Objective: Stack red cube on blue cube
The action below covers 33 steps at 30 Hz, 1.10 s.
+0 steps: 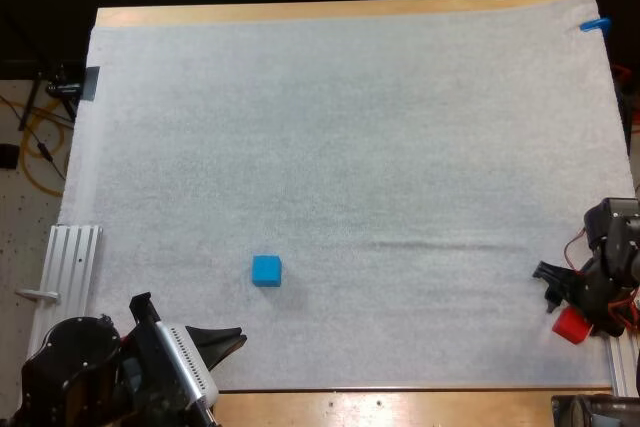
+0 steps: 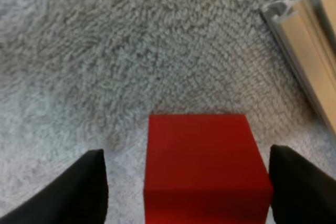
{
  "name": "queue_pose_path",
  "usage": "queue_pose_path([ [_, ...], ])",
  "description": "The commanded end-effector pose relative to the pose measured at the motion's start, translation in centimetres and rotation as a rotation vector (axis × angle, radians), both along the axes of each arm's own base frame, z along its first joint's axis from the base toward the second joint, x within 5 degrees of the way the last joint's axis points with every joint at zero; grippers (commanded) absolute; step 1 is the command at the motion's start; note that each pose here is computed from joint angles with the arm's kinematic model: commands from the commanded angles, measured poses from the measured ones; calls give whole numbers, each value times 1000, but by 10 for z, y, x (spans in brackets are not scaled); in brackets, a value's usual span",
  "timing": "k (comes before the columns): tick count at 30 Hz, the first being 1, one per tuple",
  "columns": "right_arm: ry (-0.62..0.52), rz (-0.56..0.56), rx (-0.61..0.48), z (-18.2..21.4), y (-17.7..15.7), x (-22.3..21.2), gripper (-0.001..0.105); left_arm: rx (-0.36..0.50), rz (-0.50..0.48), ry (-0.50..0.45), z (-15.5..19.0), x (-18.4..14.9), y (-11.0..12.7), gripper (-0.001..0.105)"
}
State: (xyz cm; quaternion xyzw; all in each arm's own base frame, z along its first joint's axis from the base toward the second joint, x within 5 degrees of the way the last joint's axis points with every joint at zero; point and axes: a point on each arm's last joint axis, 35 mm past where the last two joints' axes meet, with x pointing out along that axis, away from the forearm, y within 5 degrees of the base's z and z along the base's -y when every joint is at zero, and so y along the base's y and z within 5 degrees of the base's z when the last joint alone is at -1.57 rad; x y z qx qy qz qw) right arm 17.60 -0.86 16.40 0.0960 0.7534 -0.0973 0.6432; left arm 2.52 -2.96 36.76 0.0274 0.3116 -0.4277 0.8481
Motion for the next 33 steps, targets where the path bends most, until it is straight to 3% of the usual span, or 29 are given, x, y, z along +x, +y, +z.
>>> queue_pose_path([
  [1, 4, -6, 0, 0, -1, 1, 58, -7, -16, -3, 2, 0, -1, 0],
  [6, 0, 16, 3, 0, -1, 1, 22, -7, -16, -3, 2, 0, -1, 0],
  [8, -4, 23, 4, -1, -1, 1, 16, -7, -16, -3, 2, 0, -1, 0],
  [16, -45, 165, 9, 17, -1, 8, 14, -7, -16, -3, 2, 0, -1, 0],
  [25, -200, 534, 15, 97, 28, 21, 14, -31, 16, 42, 2, 0, 0, 0],
  [33, -382, 812, 38, 152, 94, 37, 14, 16, 316, 75, 0, 6, 6, 0],
])
